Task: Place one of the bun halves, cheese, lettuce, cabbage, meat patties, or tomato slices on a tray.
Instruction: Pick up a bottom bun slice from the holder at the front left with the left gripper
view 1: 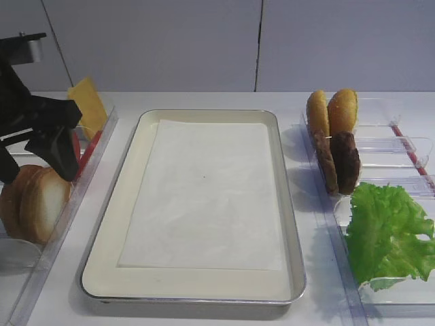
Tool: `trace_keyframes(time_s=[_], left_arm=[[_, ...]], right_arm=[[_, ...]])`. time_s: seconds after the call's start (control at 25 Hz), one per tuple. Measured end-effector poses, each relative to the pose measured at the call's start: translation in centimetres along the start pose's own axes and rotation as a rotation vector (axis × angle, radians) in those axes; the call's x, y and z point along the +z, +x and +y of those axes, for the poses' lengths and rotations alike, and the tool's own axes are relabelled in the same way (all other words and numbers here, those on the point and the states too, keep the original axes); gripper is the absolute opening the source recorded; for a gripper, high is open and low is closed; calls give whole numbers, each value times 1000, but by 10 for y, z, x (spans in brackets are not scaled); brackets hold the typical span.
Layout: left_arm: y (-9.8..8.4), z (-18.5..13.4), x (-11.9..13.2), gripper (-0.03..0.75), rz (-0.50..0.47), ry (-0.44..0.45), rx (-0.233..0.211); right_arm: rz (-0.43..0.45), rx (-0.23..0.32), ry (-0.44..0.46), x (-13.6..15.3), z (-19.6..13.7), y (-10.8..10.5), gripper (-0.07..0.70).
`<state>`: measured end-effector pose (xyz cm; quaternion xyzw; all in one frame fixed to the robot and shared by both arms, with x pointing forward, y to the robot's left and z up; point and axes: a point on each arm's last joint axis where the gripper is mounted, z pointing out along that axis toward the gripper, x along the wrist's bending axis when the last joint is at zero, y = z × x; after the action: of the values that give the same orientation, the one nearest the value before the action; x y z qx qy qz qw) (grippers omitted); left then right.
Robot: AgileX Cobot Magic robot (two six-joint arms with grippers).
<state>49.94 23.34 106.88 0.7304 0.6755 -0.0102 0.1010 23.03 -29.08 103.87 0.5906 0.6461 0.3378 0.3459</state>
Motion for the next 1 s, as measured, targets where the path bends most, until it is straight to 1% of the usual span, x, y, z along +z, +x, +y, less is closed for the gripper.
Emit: trace_keyframes(time_s=[0.2,0.32,0.48,0.56,0.68,0.76,1.0], left_arm=[[0,1,1,526,1,4,1],[0,1,2,526,1,6,18],[0,4,9,526,2,29,20],[-2,5,10,526,1,32,28],[-9,4,12,525,0,33,57],[-11,5,13,524,1,39,62],[-12,9,16,524,10,47,33]], right_arm=[[0,0,0,0,0,0,533],[0,0,0,0,0,0,533],[0,0,0,0,0,0,533],[0,0,0,0,0,0,533],[0,0,0,0,0,0,533],[0,0,0,0,0,0,533],[1,1,0,0,0,0,533]])
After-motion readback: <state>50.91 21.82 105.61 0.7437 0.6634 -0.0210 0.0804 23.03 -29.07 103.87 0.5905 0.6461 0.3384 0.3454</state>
